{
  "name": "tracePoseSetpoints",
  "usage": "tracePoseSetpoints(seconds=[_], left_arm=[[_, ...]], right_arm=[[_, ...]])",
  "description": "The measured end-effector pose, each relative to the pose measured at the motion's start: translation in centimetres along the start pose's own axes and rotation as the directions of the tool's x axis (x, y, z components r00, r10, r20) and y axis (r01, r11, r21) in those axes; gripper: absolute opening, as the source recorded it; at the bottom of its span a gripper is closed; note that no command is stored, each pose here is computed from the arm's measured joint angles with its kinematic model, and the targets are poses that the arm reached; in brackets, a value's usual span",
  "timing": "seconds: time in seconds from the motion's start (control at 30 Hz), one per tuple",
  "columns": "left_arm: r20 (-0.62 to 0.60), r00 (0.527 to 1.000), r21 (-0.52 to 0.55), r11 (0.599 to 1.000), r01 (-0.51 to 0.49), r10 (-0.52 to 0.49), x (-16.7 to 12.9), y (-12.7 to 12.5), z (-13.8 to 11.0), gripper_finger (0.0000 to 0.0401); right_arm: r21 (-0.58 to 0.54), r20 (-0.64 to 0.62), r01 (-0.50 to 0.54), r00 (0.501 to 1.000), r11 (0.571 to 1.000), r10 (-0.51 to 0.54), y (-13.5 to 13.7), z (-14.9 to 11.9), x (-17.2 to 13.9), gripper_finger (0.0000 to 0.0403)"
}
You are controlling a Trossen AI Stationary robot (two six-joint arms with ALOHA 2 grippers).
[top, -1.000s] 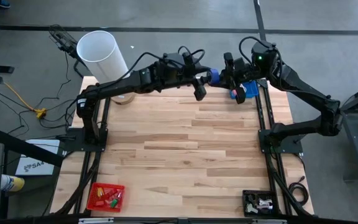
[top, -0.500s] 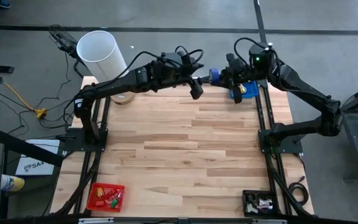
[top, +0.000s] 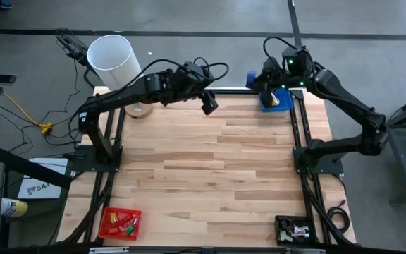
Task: Pick and place Stapler, Stapler remover, tape
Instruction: Put the blue tape into the blue bin
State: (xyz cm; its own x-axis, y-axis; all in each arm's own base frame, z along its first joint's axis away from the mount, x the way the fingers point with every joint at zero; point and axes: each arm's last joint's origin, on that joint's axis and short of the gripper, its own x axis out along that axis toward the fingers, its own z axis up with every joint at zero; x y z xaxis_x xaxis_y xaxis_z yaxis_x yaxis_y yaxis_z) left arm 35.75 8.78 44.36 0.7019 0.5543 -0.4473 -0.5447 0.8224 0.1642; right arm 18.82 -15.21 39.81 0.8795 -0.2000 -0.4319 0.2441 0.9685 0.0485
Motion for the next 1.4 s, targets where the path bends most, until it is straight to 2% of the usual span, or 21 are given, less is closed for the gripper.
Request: tracePoseSetpoints(seconds=[0.23, 0.33, 0.5, 0.73, 0.83, 0.93, 1.1, 1.4], left_arm=[[-0.128, 0.992, 0.016, 1.0, -0.004, 0.006, -0.2, 0.1, -1.3, 0.025], [-0.18, 0.984, 0.025, 1.0, -0.005, 0.009, -0.3, 0.2, -1.8, 0.025], [-0.255, 0.967, 0.061, 0.998, -0.005, 0.02, -0.4, 0.3, -2.6, 0.025], [-0.325, 0.945, 0.109, 0.994, 0.013, 0.024, 0.5, -0.1, -4.5, 0.025], [-0.366, 0.931, 0.12, 0.992, 0.048, -0.001, 0.9, -0.3, -5.6, 0.025], [-0.377, 0.926, 0.114, 0.991, 0.073, -0.025, 1.3, -0.5, -6.5, 0.025], [-0.381, 0.922, 0.098, 0.989, 0.114, -0.068, 1.0, -0.5, -8.4, 0.025], [-0.239, 0.961, -0.014, 0.99, 0.139, -0.138, -2.3, 0.9, -11.1, 0.025]], right_arm=[[0.111, -0.171, 0.206, 0.968, 0.972, -0.186, -2.8, -1.8, 1.6, 0.0034], [0.165, -0.27, 0.308, 0.928, 0.937, -0.258, -4.4, -2.9, 2.6, 0.0034], [0.232, -0.437, 0.472, 0.832, 0.85, -0.342, -7.3, -5.1, 4.2, 0.0034], [0.262, -0.637, 0.624, 0.685, 0.736, -0.354, -11.3, -8.8, 5.2, 0.0035], [0.281, -0.715, 0.675, 0.622, 0.682, -0.32, -12.7, -10.4, 4.7, 0.0035], [0.299, -0.762, 0.707, 0.581, 0.641, -0.285, -13.8, -11.6, 4.1, 0.0035], [0.359, -0.779, 0.721, 0.582, 0.593, -0.236, -15.1, -12.8, 3.6, 0.0036], [0.412, -0.799, 0.742, 0.573, 0.529, -0.181, -16.2, -14.4, 3.5, 0.0037]])
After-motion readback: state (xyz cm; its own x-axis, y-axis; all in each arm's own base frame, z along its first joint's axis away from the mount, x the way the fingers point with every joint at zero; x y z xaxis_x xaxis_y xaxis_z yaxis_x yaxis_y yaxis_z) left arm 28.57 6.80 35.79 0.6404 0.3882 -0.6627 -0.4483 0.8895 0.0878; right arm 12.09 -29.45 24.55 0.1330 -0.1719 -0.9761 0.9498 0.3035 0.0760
